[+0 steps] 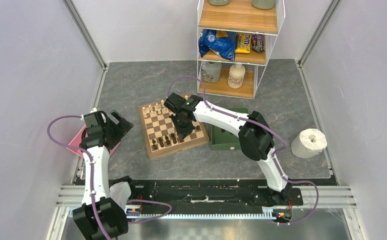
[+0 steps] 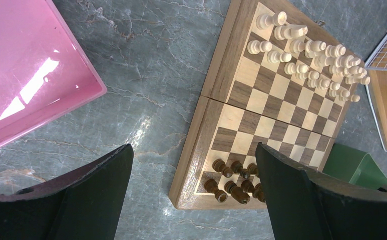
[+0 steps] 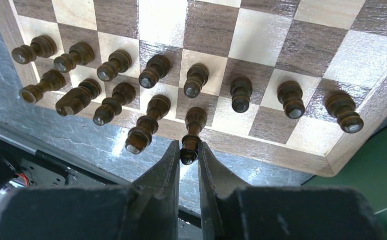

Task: Set up the chess pieces on the board

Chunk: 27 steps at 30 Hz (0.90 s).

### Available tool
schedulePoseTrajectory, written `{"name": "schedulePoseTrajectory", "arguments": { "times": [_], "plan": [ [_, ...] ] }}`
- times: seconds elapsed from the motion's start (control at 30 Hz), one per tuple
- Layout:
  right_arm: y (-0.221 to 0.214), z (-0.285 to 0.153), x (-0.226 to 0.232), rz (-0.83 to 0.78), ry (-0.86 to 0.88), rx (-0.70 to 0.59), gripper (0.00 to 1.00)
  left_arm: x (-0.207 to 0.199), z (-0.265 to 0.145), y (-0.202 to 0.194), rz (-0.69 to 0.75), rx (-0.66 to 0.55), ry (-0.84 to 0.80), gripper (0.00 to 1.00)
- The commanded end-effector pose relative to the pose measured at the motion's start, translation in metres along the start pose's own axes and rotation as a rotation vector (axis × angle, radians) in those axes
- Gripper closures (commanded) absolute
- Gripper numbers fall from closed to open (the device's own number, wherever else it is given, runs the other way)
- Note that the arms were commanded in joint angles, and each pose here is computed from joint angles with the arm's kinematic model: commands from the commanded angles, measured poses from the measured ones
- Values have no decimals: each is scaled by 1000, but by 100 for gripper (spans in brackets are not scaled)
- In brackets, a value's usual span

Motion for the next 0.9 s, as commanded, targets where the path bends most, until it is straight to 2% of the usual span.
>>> {"name": "schedulePoseTrajectory", "arguments": {
  "times": [0.0,0.3,0.87],
  "plan": [
    [12,-3,9,4,19,-46,82,-4,-4,6,25,-23,-30,1],
    [14,-1,9,9,14,-52,80,-4,-3,6,24,-22,-31,1],
    [18,-10,13,11,32,-75,61,-4,-3,6,24,-21,-32,1]
  ]
}}
Point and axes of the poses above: each gripper's point midway between its finger pads, its own z axis out along the fingers, its own x axis along the line the jaws close on, y = z × x, the point moved 6 cm from there along -z, back along the fingers, and after that the axes turned 4 degrees about z, right-handed, at the moved point
